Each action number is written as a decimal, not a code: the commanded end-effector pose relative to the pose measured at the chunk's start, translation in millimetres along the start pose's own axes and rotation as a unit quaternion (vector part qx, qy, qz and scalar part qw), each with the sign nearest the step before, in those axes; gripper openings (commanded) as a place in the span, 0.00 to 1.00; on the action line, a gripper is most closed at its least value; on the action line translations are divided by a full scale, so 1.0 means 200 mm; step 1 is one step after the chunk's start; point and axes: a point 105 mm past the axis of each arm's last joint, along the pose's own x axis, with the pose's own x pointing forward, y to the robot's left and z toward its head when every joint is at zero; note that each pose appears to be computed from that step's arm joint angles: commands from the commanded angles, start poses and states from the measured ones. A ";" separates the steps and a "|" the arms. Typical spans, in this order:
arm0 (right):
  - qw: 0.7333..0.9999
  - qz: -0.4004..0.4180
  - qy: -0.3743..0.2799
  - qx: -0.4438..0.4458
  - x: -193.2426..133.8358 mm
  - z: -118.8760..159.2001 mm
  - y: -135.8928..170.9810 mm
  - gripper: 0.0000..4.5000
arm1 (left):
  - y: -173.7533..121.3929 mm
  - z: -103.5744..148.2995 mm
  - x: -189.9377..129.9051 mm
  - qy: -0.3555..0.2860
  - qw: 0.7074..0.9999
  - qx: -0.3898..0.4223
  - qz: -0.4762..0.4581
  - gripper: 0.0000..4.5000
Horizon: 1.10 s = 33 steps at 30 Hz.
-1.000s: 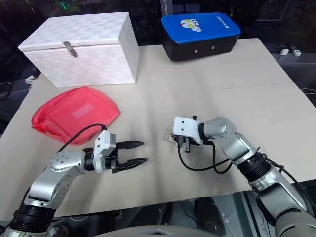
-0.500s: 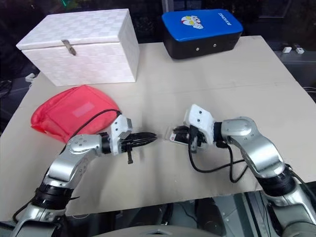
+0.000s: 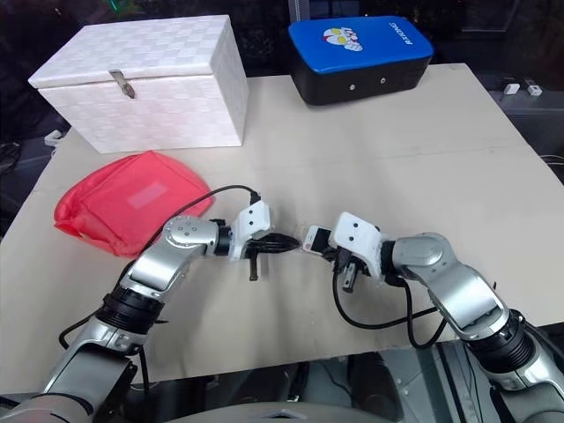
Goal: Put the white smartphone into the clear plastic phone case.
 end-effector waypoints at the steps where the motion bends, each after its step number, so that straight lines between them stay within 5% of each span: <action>1: 1.000 -0.003 -0.004 -0.016 0.00 0.02 -0.01 0.00 | -0.05 0.01 0.00 0.000 1.000 0.002 -0.028 0.01; 9: 0.999 0.010 -0.041 -0.010 -0.06 0.11 0.00 0.00 | -0.09 0.07 -0.05 -0.015 0.999 -0.010 -0.041 0.01; 22: 0.998 -0.013 -0.046 -0.031 0.00 0.15 -0.10 0.00 | 0.12 0.10 -0.10 -0.037 0.993 -0.009 0.110 0.01; 33: 0.998 -0.021 -0.025 -0.047 0.01 0.12 -0.14 0.00 | 0.06 0.09 -0.01 0.018 0.999 0.035 0.011 0.01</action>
